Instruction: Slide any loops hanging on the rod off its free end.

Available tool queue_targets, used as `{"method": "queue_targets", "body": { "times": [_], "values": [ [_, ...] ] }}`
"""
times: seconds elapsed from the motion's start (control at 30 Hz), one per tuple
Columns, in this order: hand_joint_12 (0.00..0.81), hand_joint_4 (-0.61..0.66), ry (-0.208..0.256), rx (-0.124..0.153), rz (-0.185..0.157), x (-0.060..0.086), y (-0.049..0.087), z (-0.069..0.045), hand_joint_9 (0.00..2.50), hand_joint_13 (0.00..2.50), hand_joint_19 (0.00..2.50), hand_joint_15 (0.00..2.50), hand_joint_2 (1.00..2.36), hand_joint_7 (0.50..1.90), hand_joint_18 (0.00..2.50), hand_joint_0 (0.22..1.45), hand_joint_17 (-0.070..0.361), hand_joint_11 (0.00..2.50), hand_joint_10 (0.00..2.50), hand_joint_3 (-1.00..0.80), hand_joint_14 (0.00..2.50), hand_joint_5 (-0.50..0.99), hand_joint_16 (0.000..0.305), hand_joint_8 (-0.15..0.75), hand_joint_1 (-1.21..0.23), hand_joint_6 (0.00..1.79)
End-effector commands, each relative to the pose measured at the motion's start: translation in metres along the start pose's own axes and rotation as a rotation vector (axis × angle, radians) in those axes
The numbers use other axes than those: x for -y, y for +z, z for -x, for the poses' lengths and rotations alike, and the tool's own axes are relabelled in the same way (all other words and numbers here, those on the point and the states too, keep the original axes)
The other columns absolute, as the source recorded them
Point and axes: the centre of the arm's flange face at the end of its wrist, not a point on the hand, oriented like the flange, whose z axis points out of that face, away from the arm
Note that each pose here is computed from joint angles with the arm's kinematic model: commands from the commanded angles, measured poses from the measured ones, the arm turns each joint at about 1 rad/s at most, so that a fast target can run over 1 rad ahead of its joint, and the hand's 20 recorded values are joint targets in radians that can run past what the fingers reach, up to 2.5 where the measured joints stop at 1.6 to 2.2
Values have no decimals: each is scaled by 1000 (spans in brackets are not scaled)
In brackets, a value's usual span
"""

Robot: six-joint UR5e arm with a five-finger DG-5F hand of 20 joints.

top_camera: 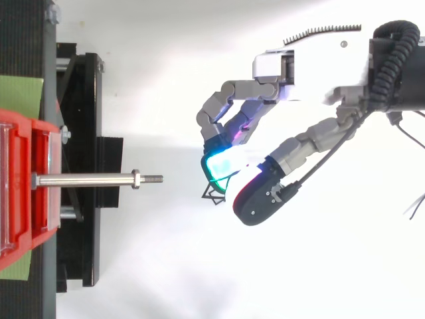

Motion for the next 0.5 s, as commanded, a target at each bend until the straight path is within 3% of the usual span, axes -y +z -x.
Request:
{"method": "queue_targets", "body": {
  "times": [0.0, 0.2, 0.37, 0.47],
  "values": [
    [405, 247, 0, 0, 1, -1, 0, 0, 854, 648, 332, 197, 1002, 1264, 695, 582, 141, 576, 16, -470, 8, -178, 63, 348, -719, 859],
    [403, 231, 6, -2, -6, 0, -1, 0, 875, 649, 340, 198, 1012, 1313, 699, 598, 140, 580, 14, -348, 7, -165, 62, 357, -619, 846],
    [418, 244, 11, -14, -13, 1, -2, -1, 854, 650, 340, 196, 1015, 1287, 703, 595, 146, 577, 16, -200, 7, -185, 65, 363, -724, 860],
    [414, 250, 13, -14, -14, 1, -2, -1, 834, 642, 336, 201, 1014, 1260, 693, 610, 145, 585, 14, -228, 7, -197, 64, 352, -776, 867]
  ]
}}
